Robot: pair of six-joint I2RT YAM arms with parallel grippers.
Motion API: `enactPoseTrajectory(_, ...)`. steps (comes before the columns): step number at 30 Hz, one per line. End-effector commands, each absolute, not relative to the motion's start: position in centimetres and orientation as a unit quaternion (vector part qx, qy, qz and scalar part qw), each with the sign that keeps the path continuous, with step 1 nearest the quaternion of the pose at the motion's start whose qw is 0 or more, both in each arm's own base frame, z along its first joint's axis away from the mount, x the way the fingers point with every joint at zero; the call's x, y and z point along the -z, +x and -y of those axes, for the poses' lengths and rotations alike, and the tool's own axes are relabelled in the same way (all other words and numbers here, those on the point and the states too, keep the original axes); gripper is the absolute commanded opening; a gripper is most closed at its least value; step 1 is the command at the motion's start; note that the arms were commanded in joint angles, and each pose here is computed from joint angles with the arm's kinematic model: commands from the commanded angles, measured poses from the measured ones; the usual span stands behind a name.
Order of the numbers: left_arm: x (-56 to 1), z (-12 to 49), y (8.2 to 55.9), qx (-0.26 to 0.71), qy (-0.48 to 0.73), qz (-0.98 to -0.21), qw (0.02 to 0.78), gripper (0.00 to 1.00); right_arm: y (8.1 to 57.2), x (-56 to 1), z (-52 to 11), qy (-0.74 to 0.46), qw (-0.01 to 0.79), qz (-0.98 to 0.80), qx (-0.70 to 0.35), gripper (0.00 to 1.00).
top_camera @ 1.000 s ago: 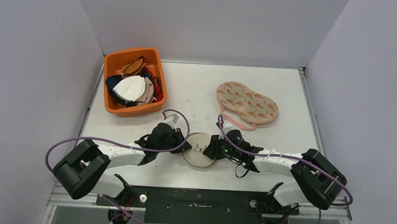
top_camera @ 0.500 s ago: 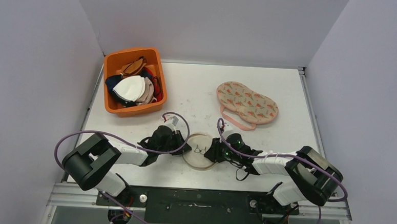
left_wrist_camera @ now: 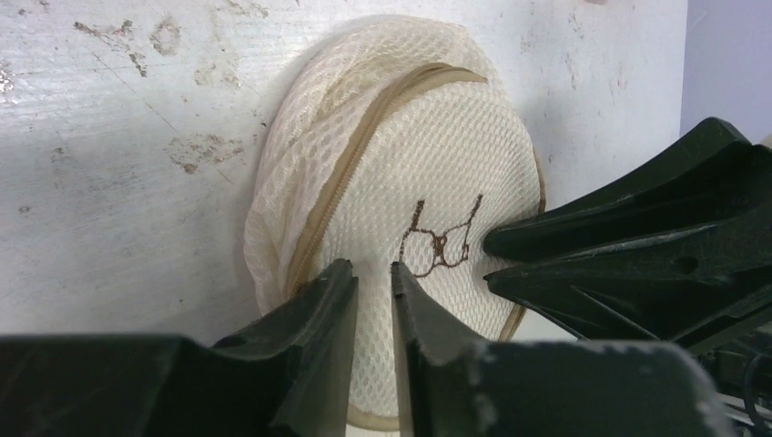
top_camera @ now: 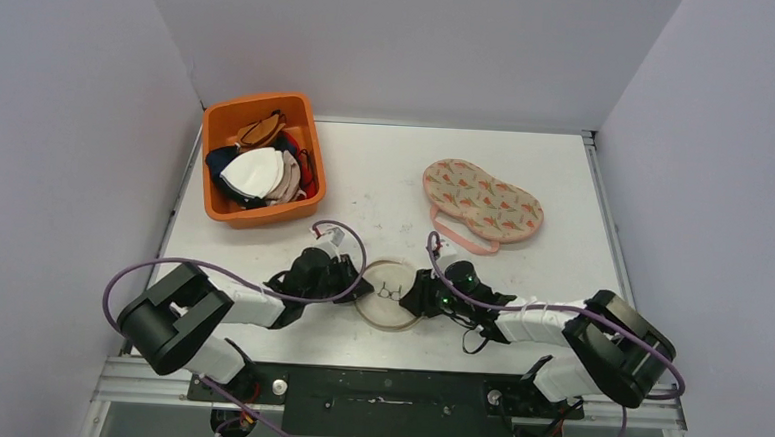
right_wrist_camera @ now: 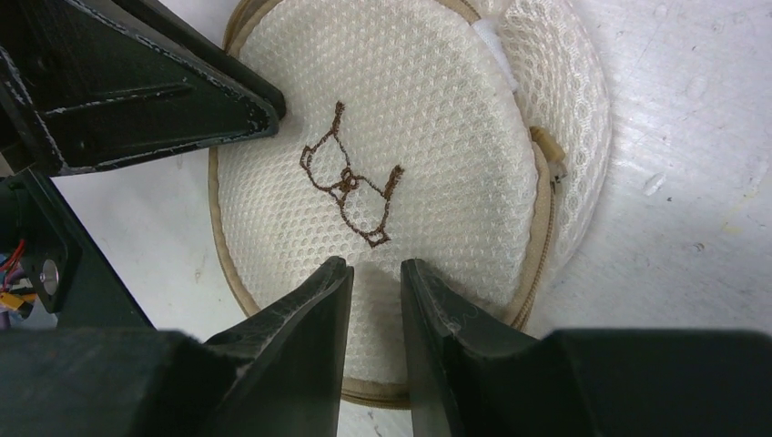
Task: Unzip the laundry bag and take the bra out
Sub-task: Adjust the laundry bag at the center of the board.
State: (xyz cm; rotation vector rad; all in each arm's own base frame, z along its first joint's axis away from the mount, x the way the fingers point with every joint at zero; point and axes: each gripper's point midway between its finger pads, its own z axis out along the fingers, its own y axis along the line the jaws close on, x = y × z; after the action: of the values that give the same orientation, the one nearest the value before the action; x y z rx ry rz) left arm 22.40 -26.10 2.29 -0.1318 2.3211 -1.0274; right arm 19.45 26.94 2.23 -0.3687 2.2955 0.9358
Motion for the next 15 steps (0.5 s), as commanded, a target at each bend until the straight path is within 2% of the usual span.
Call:
enactPoseTrajectory(1,-3.7,25.3,22.1,0.380,-0.049,-0.873,0.302,0.22,20.2,-5.1,-27.2,-0.151,0.335,-0.859,-0.357,0.31)
enactPoseTrajectory(5,-7.2,25.3,22.5,0.390,-0.045,-0.859,0.329,0.35,20.4,-7.9,-27.8,-0.172,0.346,-0.846,-0.368,0.38)
enactPoseTrajectory(9,-9.7,24.8,22.3,0.396,-0.041,-0.850,0.345,0.43,20.6,-10.3,-27.8,-0.186,0.361,-0.837,-0.368,0.50)
enactPoseTrajectory(13,-11.6,23.5,22.0,0.391,-0.049,-0.843,0.367,0.47,21.7,-12.0,-26.0,-0.152,0.398,-0.839,-0.338,0.63)
enactPoseTrajectory(15,-12.0,22.6,21.9,0.382,-0.065,-0.840,0.380,0.54,22.2,-12.1,-24.7,-0.121,0.411,-0.843,-0.327,0.70)
